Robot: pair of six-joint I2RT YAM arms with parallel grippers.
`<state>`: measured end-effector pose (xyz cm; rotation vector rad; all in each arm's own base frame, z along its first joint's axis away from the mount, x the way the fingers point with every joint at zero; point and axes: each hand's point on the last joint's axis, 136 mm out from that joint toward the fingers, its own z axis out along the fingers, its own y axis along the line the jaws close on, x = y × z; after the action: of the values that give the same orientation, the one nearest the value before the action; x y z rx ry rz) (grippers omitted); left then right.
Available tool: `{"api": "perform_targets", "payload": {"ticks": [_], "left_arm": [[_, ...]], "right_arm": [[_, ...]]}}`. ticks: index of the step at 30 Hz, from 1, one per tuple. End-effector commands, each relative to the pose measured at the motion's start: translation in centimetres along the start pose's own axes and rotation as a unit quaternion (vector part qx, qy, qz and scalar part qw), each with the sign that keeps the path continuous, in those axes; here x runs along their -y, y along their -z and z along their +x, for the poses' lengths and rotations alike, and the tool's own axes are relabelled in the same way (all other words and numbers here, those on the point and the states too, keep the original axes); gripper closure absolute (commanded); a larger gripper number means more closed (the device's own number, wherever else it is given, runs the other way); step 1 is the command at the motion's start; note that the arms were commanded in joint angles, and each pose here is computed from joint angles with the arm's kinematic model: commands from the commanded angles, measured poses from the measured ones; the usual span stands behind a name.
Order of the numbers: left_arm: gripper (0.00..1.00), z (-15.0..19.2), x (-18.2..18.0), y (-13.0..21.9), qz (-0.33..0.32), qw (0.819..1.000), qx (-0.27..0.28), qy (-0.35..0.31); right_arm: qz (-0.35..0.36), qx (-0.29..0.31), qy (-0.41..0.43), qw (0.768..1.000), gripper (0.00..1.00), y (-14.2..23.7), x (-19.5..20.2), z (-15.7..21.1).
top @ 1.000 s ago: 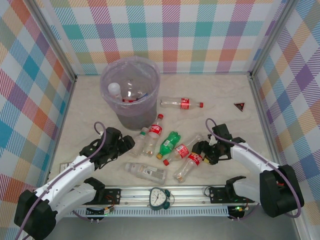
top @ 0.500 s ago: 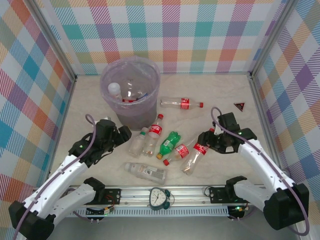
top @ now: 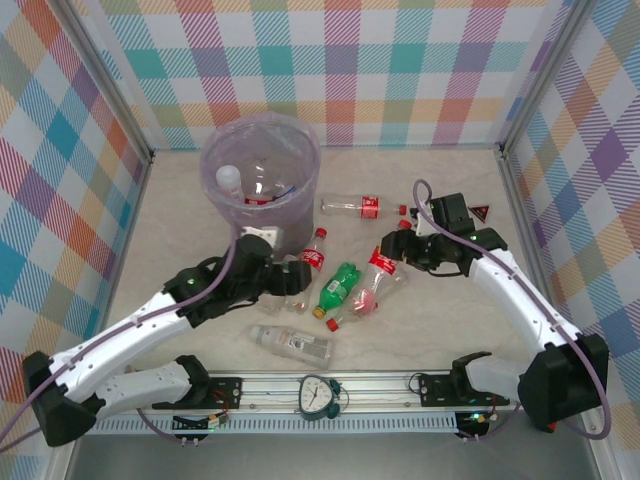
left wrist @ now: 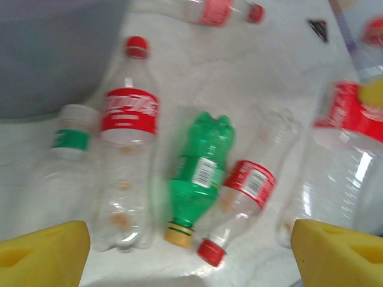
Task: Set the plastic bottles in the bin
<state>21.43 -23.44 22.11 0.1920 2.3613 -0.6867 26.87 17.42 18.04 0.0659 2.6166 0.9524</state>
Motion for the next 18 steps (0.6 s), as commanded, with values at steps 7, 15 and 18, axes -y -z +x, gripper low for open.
{"api": "perform_targets", "payload": {"ticks": [7, 15, 18], "left_arm": [[0.04, -0.7, 11.3, -4.8, 0.102, 0.989, -0.011, -0.107], [0.05, -0.3, 12.2, -7.5, 0.096, 0.989, -0.024, -0.107], [0.15, -0.8, 11.8, -7.7, 0.079, 0.991, -0.013, -0.109]], "right_arm": [[-0.124, 0.005, 0.037, 0.992, 0.4, 0.1, -6.9, -1.9], [-0.154, 0.001, 0.037, 0.987, 0.4, 0.5, -7.9, -1.6], [-0.161, 0.0, 0.039, 0.986, 0.4, 0.7, -8.2, -1.5]]}}
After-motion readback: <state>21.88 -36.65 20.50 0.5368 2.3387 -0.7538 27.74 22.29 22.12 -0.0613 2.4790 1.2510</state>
